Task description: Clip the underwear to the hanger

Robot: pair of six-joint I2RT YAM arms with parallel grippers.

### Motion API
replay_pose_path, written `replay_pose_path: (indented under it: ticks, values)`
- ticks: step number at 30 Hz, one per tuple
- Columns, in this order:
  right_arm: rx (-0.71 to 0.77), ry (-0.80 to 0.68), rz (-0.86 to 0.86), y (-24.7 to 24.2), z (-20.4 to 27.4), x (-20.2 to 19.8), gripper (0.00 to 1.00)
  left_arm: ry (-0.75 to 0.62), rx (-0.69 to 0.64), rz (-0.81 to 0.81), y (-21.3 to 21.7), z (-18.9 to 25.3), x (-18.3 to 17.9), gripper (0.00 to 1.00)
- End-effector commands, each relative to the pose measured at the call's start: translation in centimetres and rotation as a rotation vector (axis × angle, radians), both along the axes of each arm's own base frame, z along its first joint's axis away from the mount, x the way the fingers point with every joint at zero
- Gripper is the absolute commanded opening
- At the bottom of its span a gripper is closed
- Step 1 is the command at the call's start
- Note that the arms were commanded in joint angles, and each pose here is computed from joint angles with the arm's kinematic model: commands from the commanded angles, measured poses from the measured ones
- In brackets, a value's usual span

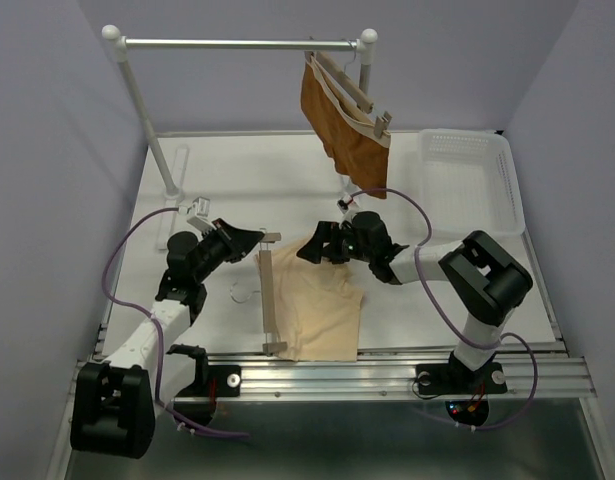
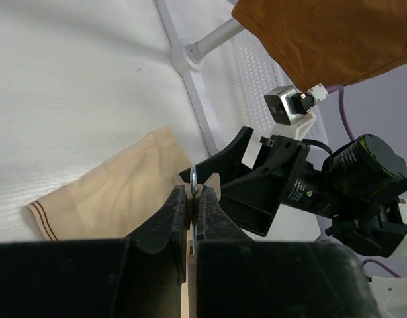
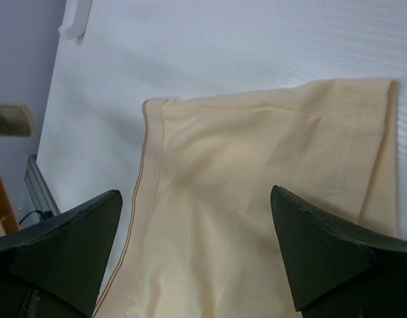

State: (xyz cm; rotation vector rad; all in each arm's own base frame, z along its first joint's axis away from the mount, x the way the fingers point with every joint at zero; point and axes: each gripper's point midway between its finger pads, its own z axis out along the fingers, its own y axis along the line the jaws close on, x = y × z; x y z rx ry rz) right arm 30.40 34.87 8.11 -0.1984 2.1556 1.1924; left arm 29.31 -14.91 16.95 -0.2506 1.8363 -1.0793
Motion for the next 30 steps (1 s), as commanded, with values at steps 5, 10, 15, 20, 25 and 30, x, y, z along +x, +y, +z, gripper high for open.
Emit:
replay_pose_path:
  ticks: [5, 10, 15, 20, 25, 30]
  values:
    - [-0.103, -0.018, -0.235, -2.4, -1.8, 4.1, 1.00, -0.049, -0.006, -0.039, -0.1, 1.0, 1.3, 0.00]
    - [-0.190, 0.079, -0.299, -4.9, -5.1, 2.9, 1.00, -0.050, -0.001, -0.083, -0.5, 1.1, 2.5, 0.00]
    - [-0.253, 0.126, -0.384, -7.4, -6.2, 2.3, 1.00, -0.058, 0.014, -0.084, 0.0, 1.4, 3.5, 0.00]
    - [-0.331, 0.173, -0.460, -9.8, -6.9, 1.3, 1.00, -0.075, 0.025, -0.097, 0.2, 1.9, 4.5, 0.00]
    - [-0.352, 0.048, -0.290, -8.5, -4.3, 1.2, 1.00, -0.046, 0.042, -0.137, 0.0, 0.8, 4.9, 0.00]
    - [-0.302, -0.261, 0.021, -4.4, 3.2, 2.1, 1.00, -0.035, 0.065, -0.162, 0.0, 0.0, 5.4, 0.00]
